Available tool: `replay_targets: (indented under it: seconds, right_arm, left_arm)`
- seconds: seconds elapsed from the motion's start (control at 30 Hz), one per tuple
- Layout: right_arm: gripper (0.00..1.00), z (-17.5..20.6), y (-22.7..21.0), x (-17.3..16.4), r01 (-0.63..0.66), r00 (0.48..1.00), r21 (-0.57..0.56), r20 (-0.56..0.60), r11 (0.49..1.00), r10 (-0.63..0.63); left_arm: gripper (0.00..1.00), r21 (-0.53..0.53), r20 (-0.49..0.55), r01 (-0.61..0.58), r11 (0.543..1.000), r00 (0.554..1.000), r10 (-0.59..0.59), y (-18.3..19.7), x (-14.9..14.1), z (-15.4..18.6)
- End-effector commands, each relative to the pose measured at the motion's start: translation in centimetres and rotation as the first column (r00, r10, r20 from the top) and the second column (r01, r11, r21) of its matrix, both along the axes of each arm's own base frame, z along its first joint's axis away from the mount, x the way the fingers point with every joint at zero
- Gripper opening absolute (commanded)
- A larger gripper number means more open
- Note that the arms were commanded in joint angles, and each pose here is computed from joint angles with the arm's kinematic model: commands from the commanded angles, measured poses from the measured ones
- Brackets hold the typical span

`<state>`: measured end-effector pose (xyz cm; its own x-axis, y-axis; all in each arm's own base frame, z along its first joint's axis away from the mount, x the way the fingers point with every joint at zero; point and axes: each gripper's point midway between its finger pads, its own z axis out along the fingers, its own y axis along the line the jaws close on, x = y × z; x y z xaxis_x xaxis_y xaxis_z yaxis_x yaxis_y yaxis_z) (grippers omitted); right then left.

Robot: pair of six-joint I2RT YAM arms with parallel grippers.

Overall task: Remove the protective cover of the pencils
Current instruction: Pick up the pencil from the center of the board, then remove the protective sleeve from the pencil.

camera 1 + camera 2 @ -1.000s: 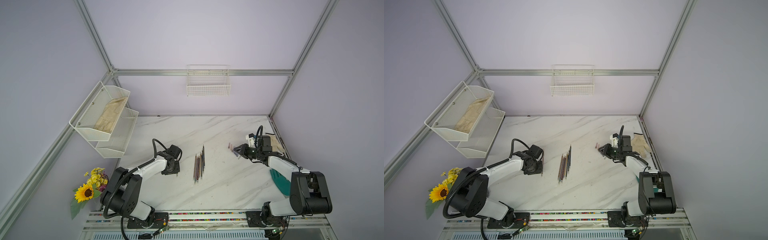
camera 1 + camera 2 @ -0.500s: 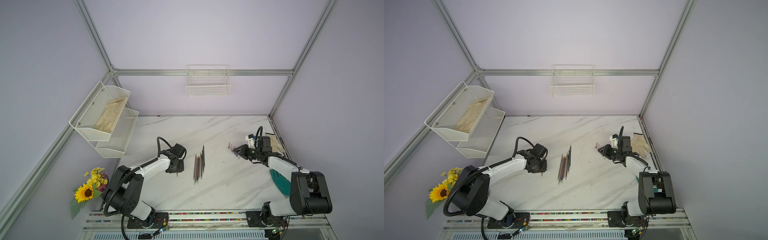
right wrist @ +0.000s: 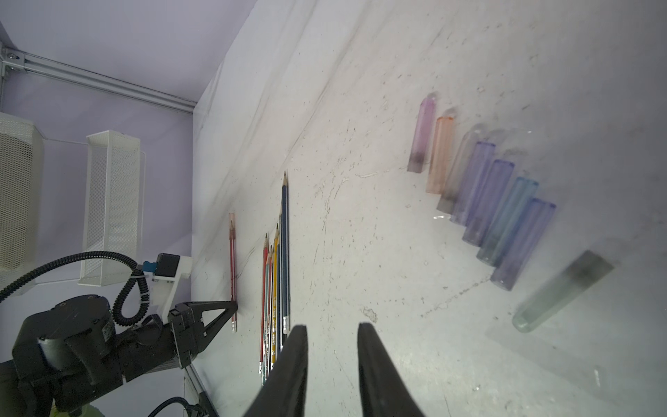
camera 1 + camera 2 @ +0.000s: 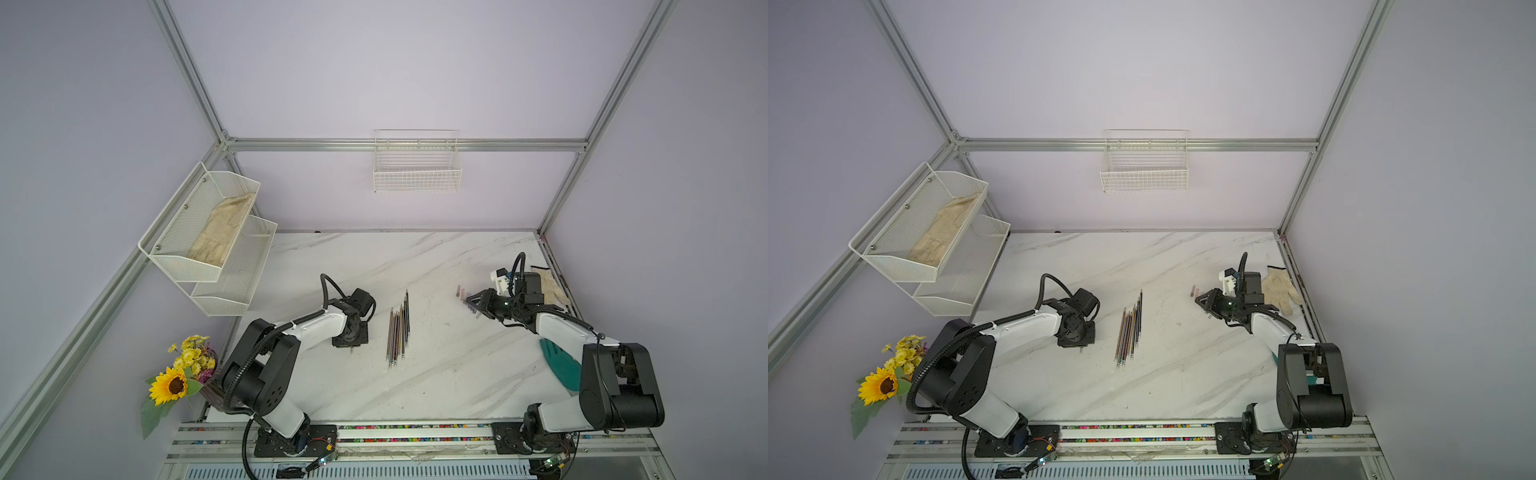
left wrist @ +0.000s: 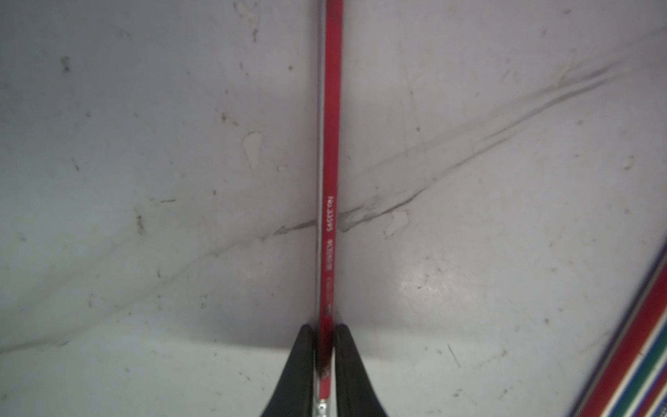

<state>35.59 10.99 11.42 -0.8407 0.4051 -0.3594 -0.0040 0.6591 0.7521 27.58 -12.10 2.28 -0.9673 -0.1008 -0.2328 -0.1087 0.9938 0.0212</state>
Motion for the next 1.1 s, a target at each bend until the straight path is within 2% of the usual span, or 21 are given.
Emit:
replay_targets:
  seconds: [0.0,0.27,0.4,0.53,0.8,0.9,1.0,1.03,1.07]
  right_arm:
    - [0.28,0.3,0.4,-0.2,-0.016,1.0,0.024,0.022,1.0,0.015]
    - [0.29,1.0,0.2,-0.4,-0.01,0.999,0.0,0.049,1.0,0.01]
    - [0.29,1.7,0.0,-0.3,-0.004,0.998,-0.007,0.066,1.0,0.004]
    - [0.32,4.4,1.3,-0.7,-0.029,0.989,-0.024,0.142,0.999,0.032]
    - [0.36,6.8,8.6,-1.9,-0.093,0.97,-0.15,0.209,0.984,0.123]
    - [0.38,7.8,10.3,-2.0,-0.086,0.962,-0.229,0.234,0.97,0.14]
    - [0.39,8.2,10.8,-2.0,-0.037,0.96,-0.359,0.247,0.933,0.133]
    - [0.41,8.3,10.6,-2.0,-0.016,0.959,-0.393,0.255,0.919,0.126]
    - [0.5,8.6,10.2,-2.0,0.007,0.958,-0.411,0.263,0.912,0.111]
  left_arm:
    - [0.1,-0.05,0.046,0.027,0.998,0.999,-0.025,-1.4,1.4,1.5]
    - [0.01,-0.089,0.047,0.055,0.995,0.998,-0.051,-2.0,1.0,1.2]
    - [0.01,-0.114,0.123,0.079,0.99,0.99,-0.065,-2.2,1.0,3.4]
    - [0.02,-0.146,0.239,0.14,0.979,0.966,-0.103,-3.0,0.8,7.1]
    - [0.02,-0.135,0.39,0.288,0.948,0.895,-0.216,-6.8,-1.2,12.3]
    - [0.02,-0.12,0.433,0.337,0.934,0.864,-0.256,-8.4,-2.3,13.4]
    - [0.02,-0.113,0.446,0.38,0.918,0.845,-0.295,-9.9,-3.3,13.8]
    - [0.03,-0.112,0.449,0.393,0.913,0.84,-0.306,-10.5,-3.6,13.9]
    - [0.03,-0.107,0.453,0.408,0.907,0.832,-0.32,-11.1,-3.9,14.1]
